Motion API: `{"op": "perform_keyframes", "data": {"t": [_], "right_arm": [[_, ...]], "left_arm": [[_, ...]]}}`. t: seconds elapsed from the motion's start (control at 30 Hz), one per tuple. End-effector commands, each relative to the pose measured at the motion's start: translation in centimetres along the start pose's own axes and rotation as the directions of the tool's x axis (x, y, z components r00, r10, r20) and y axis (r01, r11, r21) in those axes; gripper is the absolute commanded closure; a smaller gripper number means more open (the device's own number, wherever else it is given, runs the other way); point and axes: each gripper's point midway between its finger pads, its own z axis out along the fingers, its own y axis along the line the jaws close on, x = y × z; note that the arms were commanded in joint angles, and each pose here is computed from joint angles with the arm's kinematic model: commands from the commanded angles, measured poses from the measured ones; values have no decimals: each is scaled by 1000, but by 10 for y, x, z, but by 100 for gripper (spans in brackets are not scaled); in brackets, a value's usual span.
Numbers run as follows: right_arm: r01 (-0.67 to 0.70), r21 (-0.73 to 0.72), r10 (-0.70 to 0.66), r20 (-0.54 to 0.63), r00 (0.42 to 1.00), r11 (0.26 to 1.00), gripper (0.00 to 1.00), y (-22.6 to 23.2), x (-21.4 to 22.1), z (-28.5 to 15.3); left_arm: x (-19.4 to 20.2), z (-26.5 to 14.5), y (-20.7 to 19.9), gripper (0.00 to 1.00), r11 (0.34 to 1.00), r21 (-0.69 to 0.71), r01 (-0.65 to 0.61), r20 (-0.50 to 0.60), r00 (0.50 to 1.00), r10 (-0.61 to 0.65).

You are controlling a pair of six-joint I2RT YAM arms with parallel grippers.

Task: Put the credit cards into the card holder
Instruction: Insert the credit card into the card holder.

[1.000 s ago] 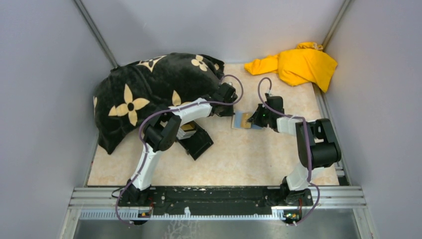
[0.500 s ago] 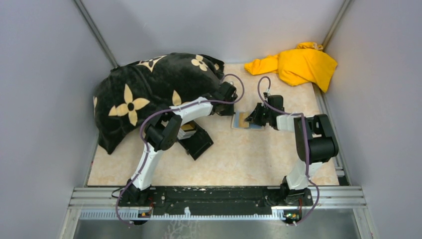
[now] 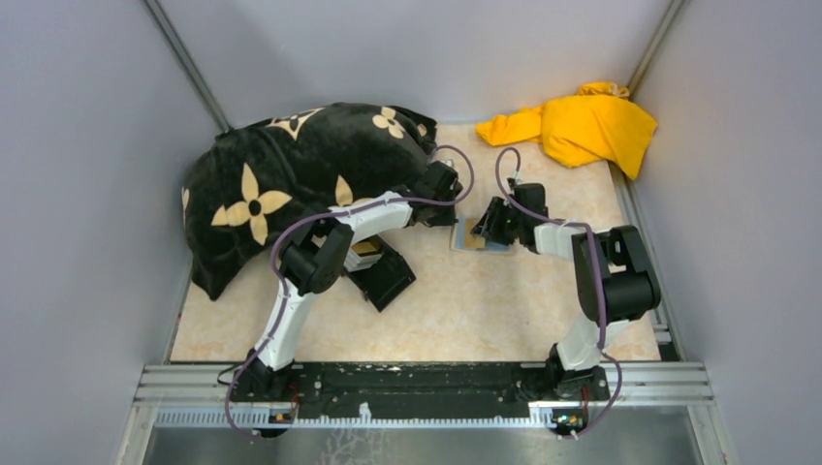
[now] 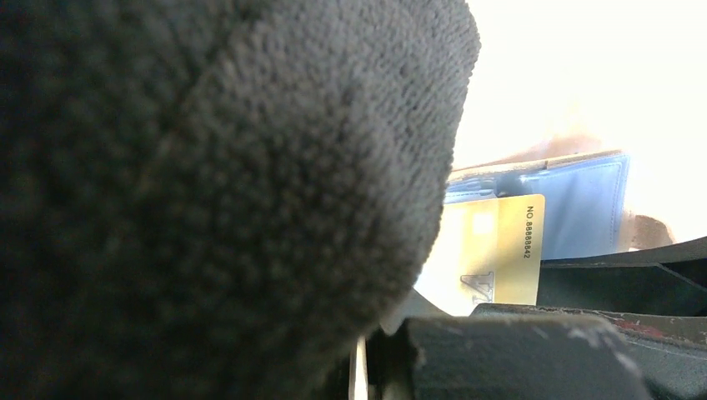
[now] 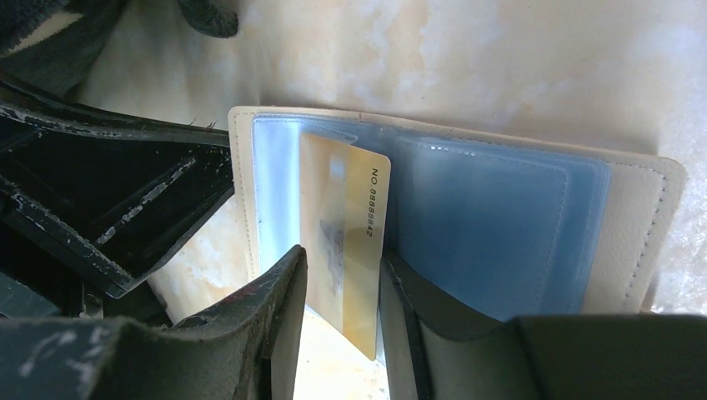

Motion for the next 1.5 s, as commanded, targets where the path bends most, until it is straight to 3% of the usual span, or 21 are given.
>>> {"op": "perform_keyframes", "data": {"t": [0.0,0.47,0.67,0.87,1.47], "right_arm": [[-9,263,61,-190,980,965,62,-60,65,-15],[-11,304,28,-51,998,953,62,-53,31,-36],[5,332,8,-39,999,943,63,-55,24,-41],[16,343,-11,-16,1000,939,63,-53,15,-46],[44,414,-54,14,998,909,63,-57,-1,-63]], "left_arm": [[42,8,25,92,998,-56,-17,-114,993,10],[47,3,26,94,999,-49,-9,-118,993,4],[49,-5,24,96,999,-32,5,-121,993,-9],[59,-24,10,100,998,69,11,-131,991,-2],[77,-39,-30,100,985,166,-55,-146,986,80]]}}
